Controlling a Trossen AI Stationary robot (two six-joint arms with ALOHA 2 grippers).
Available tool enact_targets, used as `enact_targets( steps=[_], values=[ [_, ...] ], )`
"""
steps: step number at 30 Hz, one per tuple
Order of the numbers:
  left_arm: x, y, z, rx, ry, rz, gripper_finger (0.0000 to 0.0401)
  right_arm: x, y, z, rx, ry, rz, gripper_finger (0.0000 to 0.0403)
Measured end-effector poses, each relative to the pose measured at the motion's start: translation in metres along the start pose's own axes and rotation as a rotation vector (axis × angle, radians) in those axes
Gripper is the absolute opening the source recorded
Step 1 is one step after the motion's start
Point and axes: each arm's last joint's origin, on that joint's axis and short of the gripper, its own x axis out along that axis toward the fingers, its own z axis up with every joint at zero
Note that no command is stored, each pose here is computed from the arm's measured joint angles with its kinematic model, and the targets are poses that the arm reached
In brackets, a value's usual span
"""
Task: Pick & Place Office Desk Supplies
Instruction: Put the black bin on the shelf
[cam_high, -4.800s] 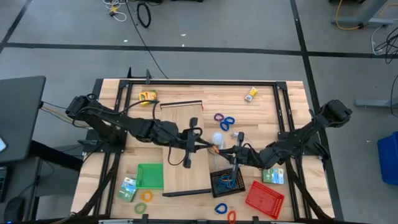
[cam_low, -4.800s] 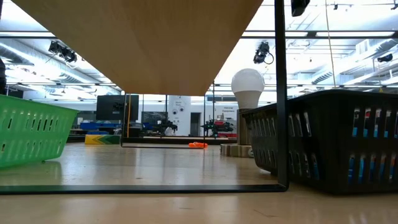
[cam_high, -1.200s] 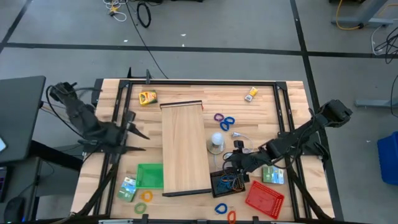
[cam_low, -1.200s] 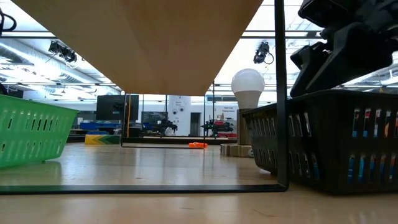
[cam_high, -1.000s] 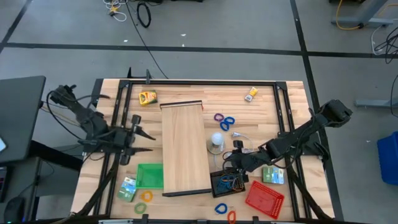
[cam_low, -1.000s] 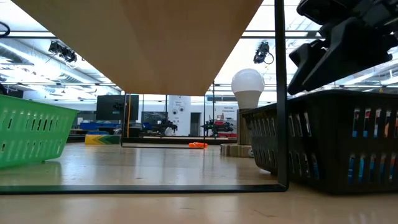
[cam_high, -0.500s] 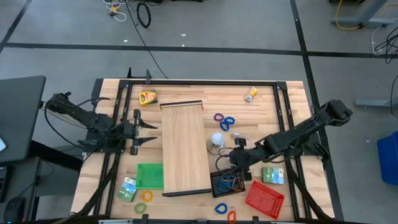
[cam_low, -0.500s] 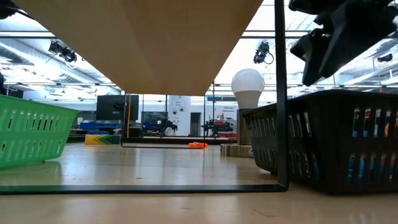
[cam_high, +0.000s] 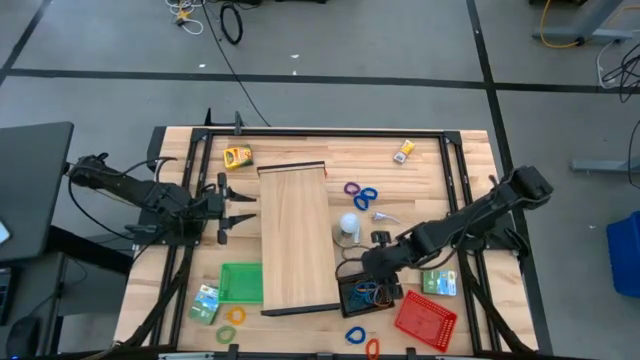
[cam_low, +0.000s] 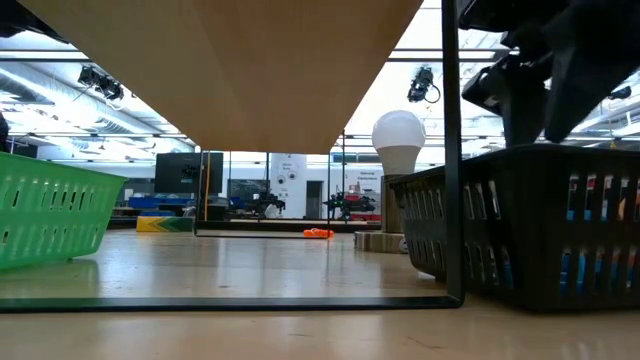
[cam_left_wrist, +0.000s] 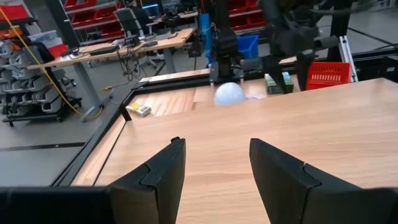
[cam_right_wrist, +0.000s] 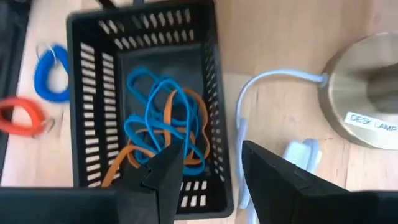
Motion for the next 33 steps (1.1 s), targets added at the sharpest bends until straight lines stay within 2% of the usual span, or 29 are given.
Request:
enact_targets(
  steps=[6, 11, 18, 27, 33],
  values=[
    [0.000, 0.000, 0.000, 0.000, 0.001, -0.001, 0.0185, 0.017, 0.007, 0.013, -0.056, 0.130, -0.039, 0.0171],
    [0.000, 0.000, 0.000, 0.001, 0.000, -0.001, 0.0185, 0.030, 0.006, 0.013, -0.083, 0.183, -0.056, 0.0171],
    [0.000, 0.000, 0.000, 0.003, 0.001, -0.002, 0.0185, 0.030, 0.006, 0.013, -0.089, 0.173, -0.068, 0.0168],
    [0.000, 0.000, 0.000, 0.004, 0.002, -0.002, 0.0185, 0.039, 0.007, 0.015, -0.128, 0.163, -0.063, 0.0125],
    [0.000, 0.000, -0.001, 0.007, 0.006, -0.003, 0.0185, 0.041, 0.007, 0.016, -0.142, 0.153, -0.066, 0.0112]
  ],
)
